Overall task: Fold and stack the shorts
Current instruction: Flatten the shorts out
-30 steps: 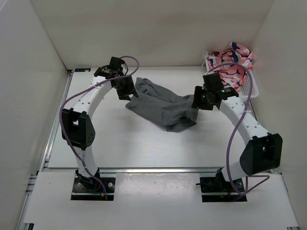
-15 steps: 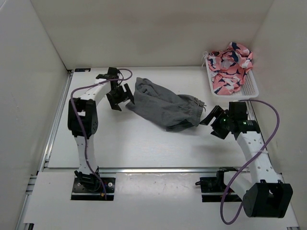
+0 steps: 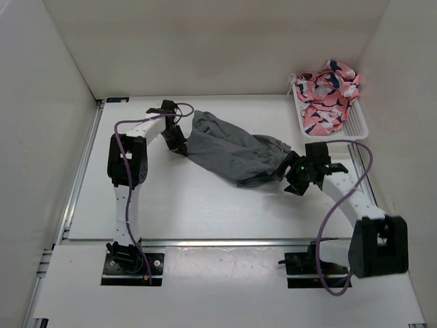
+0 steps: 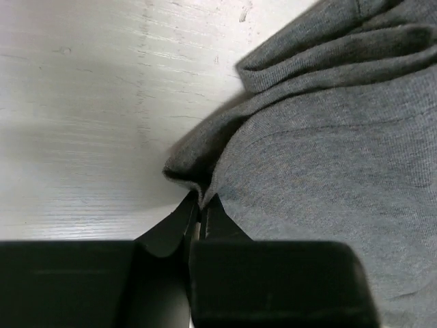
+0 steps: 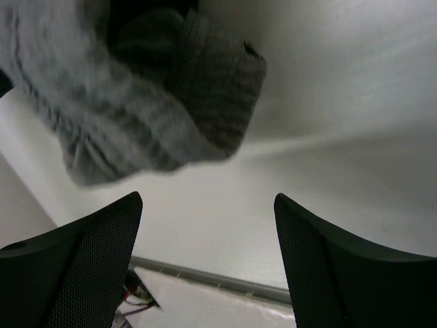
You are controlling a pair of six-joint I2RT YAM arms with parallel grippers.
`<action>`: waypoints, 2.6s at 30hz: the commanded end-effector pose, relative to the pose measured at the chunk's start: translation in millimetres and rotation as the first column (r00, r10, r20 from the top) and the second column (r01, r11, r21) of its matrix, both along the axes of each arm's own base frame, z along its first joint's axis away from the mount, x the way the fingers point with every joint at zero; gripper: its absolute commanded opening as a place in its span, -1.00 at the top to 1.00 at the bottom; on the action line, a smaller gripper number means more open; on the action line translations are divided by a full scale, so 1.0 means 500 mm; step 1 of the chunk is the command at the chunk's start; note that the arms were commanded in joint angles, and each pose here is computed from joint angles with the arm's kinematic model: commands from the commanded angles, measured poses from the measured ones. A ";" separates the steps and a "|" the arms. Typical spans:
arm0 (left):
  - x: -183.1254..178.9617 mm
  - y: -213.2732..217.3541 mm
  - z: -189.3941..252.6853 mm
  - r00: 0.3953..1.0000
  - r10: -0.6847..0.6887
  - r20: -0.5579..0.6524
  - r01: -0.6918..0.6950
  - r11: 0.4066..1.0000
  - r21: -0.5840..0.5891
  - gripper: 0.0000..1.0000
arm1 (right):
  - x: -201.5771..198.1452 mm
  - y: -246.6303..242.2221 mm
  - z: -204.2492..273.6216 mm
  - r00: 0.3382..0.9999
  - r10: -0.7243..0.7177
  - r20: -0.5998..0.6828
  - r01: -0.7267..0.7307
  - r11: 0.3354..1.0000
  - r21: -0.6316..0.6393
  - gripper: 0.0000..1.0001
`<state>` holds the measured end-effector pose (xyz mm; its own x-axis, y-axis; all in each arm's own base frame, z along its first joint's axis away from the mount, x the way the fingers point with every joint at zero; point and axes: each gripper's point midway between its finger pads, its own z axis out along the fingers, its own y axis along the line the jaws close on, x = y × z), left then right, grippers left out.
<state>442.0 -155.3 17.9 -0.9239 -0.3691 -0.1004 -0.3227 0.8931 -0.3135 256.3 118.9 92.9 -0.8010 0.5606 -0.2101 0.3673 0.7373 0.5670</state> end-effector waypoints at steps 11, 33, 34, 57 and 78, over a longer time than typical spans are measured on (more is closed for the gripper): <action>0.070 0.064 0.205 0.971 0.081 0.225 -0.069 0.996 -0.059 0.80 | 0.255 0.064 0.084 0.964 0.104 0.243 -0.007 0.930 -0.367 1.00; 0.035 0.254 0.667 0.751 0.257 0.609 -0.164 0.965 -0.205 0.80 | 0.364 0.103 0.564 0.648 0.357 0.673 -0.230 0.934 -0.275 1.00; 0.021 0.256 0.644 0.768 0.252 0.588 -0.171 0.967 -0.191 0.80 | 0.326 0.095 0.491 0.701 0.370 0.610 -0.253 0.928 -0.272 1.00; -0.230 0.257 0.203 0.945 0.299 0.133 -0.305 0.952 0.027 -0.49 | -0.018 -0.008 0.047 0.997 0.074 0.022 -0.070 0.990 -0.126 -0.26; -0.195 0.223 -0.007 0.944 0.322 -0.070 -0.317 0.946 0.068 0.79 | -0.003 0.076 -0.107 0.990 -0.130 -0.057 0.133 0.990 0.039 -0.41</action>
<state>324.3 -49.8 11.7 -0.7737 -0.6335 0.0069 -0.6190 0.7536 -0.2213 235.6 150.8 38.6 -0.7686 0.6276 -0.1238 0.4707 0.6859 0.5550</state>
